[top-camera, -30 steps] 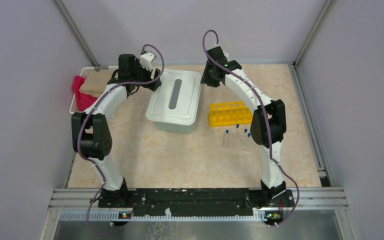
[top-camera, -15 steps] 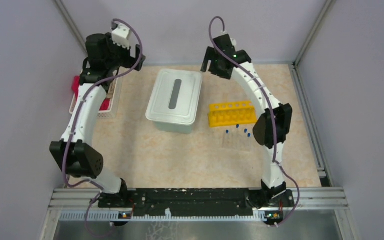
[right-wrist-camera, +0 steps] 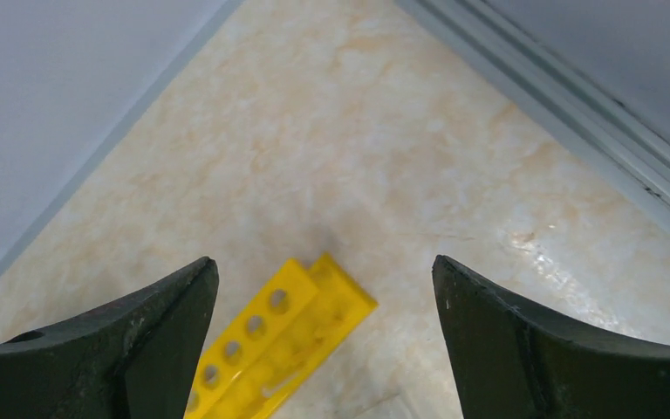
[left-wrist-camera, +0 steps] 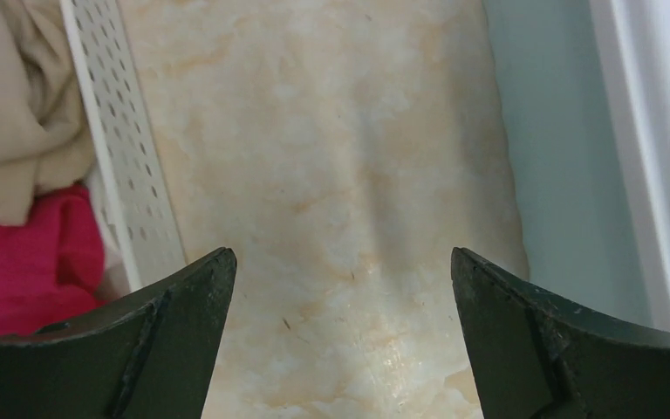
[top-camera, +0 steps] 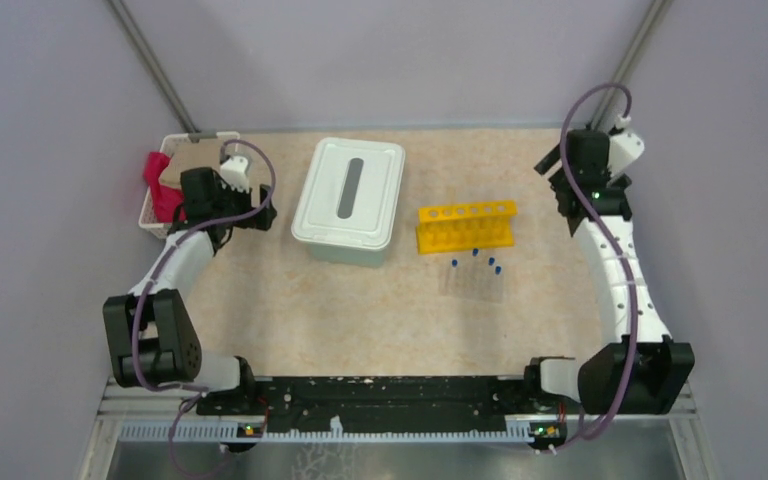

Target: Organize the chemistry lab equipment

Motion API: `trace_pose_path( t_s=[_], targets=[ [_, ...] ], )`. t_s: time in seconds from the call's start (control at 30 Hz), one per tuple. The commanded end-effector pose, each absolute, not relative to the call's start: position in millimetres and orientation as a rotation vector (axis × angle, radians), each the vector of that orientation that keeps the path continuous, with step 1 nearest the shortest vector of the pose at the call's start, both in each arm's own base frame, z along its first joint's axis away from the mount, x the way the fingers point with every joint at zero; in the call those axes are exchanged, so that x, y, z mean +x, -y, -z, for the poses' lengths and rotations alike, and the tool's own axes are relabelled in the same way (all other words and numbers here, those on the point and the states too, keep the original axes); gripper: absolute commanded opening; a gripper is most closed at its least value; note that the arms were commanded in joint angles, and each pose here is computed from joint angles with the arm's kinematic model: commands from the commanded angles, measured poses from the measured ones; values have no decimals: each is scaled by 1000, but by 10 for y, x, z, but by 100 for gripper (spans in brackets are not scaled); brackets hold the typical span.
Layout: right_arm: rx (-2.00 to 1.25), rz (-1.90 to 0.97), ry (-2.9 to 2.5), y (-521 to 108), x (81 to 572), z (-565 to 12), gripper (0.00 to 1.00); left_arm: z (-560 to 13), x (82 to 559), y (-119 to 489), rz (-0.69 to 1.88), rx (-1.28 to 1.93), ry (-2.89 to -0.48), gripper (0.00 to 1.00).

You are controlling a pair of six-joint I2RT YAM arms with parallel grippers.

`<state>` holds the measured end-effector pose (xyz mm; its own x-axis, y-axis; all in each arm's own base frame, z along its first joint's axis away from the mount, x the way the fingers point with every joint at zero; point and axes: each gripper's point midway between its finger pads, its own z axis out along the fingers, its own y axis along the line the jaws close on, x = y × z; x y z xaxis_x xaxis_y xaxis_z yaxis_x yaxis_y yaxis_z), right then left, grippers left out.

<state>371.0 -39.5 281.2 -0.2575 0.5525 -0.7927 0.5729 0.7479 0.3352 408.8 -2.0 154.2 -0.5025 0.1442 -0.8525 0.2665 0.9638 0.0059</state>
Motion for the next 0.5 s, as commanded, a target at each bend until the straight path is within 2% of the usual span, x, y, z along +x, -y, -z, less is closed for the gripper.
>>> trace_pose_path(
  t_s=[0.0,0.17,0.47],
  targets=[
    [953,270,-1781,823,3574,-2338,98,-1568,4162,23,129,312,-1968,99],
    [938,402,-1719,1010,3363,-1820,99,-1256,4060,207,275,283,-2000,99],
    [838,445,-1591,1095,3148,-1333,99,-1272,3912,343,283,312,-1703,99]
  ],
)
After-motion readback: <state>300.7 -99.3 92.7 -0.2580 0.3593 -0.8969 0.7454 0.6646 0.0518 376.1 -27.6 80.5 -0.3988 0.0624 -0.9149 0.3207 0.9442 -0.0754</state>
